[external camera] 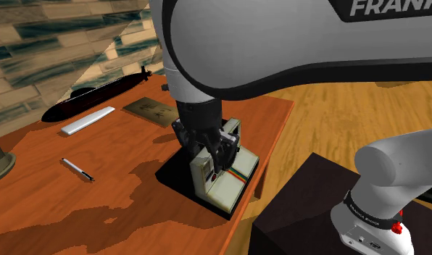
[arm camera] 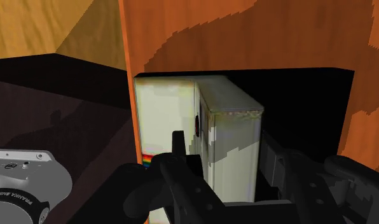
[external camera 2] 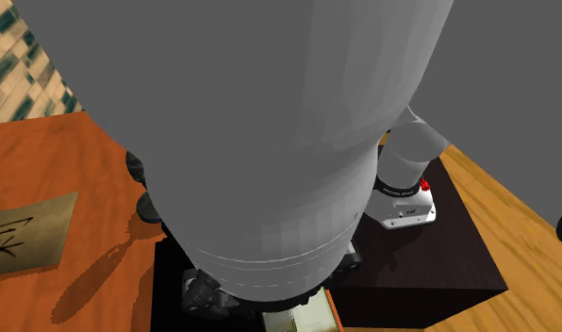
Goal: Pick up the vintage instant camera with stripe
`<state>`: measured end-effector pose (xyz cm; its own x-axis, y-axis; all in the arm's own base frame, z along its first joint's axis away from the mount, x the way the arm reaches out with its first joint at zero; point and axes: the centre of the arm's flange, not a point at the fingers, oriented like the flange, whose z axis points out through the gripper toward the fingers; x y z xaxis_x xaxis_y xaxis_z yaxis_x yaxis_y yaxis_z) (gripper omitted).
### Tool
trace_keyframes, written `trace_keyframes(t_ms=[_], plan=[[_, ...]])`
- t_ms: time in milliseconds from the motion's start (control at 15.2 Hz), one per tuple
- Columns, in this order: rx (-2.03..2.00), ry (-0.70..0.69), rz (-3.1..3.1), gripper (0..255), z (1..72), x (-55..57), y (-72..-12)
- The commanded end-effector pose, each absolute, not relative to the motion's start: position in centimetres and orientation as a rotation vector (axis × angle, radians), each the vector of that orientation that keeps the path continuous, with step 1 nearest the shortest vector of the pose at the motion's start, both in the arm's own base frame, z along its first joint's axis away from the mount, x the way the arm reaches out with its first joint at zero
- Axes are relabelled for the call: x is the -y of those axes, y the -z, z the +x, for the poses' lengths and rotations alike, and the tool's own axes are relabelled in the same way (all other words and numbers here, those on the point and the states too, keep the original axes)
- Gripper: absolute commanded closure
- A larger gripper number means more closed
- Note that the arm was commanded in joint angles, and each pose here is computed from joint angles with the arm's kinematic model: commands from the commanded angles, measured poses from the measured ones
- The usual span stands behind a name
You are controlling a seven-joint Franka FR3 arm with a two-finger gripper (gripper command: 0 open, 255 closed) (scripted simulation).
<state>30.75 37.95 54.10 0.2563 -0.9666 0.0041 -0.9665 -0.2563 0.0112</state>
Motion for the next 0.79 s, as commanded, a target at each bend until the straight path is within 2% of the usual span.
trace_keyframes(t_ms=[0,726], plan=[[1.909,0.007,2.480,255,30.8,-37.9,-54.0],[1.909,0.006,2.480,255,30.6,-37.9,-58.7]])
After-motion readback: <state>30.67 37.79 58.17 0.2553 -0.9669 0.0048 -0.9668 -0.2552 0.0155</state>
